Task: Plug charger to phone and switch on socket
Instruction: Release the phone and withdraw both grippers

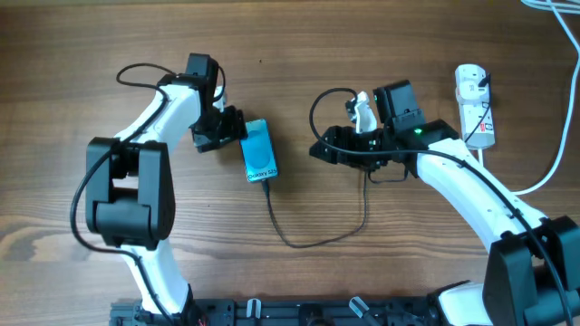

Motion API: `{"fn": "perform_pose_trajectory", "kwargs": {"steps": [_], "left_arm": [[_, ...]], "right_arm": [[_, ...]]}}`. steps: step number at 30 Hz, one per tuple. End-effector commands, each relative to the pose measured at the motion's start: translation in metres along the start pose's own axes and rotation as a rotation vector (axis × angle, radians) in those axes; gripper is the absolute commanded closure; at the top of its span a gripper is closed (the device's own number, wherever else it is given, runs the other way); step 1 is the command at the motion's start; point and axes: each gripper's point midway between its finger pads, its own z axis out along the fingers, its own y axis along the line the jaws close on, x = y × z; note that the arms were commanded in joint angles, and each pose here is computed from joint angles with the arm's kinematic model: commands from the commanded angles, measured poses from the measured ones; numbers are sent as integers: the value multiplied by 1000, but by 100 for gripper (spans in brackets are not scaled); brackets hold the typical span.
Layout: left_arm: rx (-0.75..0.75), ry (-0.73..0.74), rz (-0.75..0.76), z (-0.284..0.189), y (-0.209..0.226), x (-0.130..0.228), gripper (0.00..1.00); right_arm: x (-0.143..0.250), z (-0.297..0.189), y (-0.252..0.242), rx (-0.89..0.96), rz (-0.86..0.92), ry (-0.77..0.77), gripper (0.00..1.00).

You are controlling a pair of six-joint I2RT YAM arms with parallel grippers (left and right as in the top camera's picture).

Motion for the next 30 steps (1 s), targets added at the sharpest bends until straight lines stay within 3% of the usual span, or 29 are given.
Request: {"fn": "perform_pose_trajectory", "kwargs": {"steps": [1,3,6,8,10,12,13,16,26,30], "left_arm": [[59,-266,37,-103,-22,-26,28],[104,-377,55,-150,-31,-23,28],[190,-573,71,-235,-42,-1,32],[229,-667,88,-274,-43,16,34],[263,-754,105,-307,-43,35,34],[291,-823,120,-332,-42,52,32],[298,-841,123,-339,-42,58,28],[310,-870,130,-351,-39,73,0],[306,-861,128,-349,-39,72,0],[306,-861,128,-349,-39,72,0]], "right_arm": [[-6,-23,8,46,-69,-75,19],[-5,-38,9,90,-77,-109,21],[1,-71,20,131,-122,-168,34],[4,-95,25,174,-132,-222,53],[6,-120,29,214,-130,-271,81],[7,-146,30,252,-113,-311,96],[7,-159,29,276,-97,-330,96],[-1,-215,16,366,-34,-435,96],[-17,-323,-63,419,189,-670,96],[-38,-374,-121,448,344,-745,96]]}}
